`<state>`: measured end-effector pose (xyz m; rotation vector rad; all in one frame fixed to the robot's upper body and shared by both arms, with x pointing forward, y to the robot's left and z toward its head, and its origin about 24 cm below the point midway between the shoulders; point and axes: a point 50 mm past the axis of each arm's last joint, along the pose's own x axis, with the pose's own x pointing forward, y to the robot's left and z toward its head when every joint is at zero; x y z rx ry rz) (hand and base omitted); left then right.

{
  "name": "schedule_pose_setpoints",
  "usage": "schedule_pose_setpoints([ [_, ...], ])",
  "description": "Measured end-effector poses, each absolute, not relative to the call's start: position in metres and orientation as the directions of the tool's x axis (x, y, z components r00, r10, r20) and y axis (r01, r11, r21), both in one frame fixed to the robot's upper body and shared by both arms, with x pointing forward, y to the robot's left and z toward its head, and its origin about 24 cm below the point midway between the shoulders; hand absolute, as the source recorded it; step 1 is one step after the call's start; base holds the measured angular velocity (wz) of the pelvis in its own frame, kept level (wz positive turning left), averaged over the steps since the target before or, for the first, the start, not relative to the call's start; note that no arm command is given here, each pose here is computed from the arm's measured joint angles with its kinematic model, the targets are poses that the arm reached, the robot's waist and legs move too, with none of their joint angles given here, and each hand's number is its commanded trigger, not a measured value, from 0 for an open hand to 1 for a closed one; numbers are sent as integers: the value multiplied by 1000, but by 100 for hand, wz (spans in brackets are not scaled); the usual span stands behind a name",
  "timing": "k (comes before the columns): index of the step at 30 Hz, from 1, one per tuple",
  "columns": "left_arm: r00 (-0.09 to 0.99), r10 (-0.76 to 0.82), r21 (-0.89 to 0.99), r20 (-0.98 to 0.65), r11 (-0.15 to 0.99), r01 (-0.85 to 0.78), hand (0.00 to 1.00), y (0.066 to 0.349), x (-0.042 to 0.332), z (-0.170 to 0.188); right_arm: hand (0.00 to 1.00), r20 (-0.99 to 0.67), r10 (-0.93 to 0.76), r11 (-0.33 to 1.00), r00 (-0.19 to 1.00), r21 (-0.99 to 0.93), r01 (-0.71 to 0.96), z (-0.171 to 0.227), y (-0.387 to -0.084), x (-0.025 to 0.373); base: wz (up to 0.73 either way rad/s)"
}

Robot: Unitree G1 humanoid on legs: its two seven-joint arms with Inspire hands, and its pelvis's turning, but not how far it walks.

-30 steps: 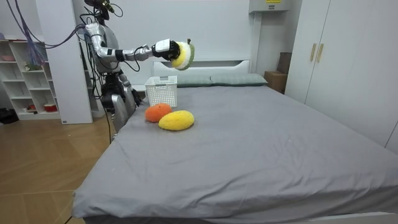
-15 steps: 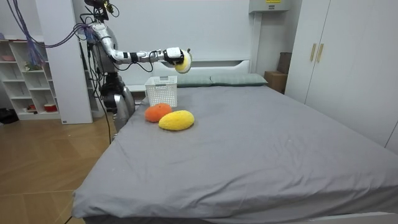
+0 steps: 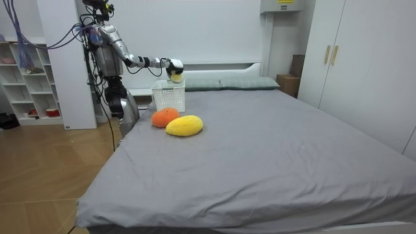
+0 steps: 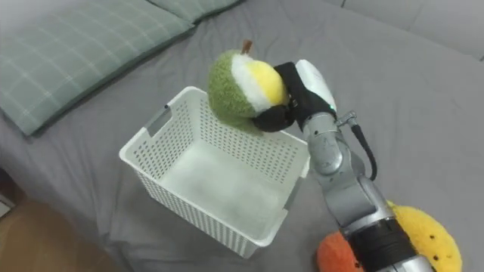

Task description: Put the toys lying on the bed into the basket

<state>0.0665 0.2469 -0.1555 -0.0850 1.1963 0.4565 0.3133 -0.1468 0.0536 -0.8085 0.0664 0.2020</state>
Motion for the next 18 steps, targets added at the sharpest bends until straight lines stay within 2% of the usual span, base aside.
schedule_pose_setpoints([
  [1,284,295,173,-912,906,-385,0,247,66,-156,66,-160,164,658,973,-717,-229,49,-144,312,20],
  [3,281,293,172,-914,907,-385,0,246,66,-156,52,-180,169,657,969,-712,-247,45,-140,312,15],
  [4,280,292,172,-914,907,-385,0,246,66,-156,25,-193,170,657,966,-709,-257,42,-139,312,8],
  [5,280,293,172,-914,906,-387,0,246,66,-156,14,-207,171,652,963,-709,-268,39,-139,311,6],
  [7,274,297,176,-915,903,-391,0,247,65,-156,0,-236,168,645,957,-708,-288,32,-138,310,8],
  [12,270,298,178,-916,902,-392,0,246,63,-156,0,-339,139,625,930,-699,-348,6,-142,305,11],
  [18,277,298,176,-913,903,-392,0,246,64,-156,0,-355,136,625,925,-694,-358,1,-143,302,0],
])
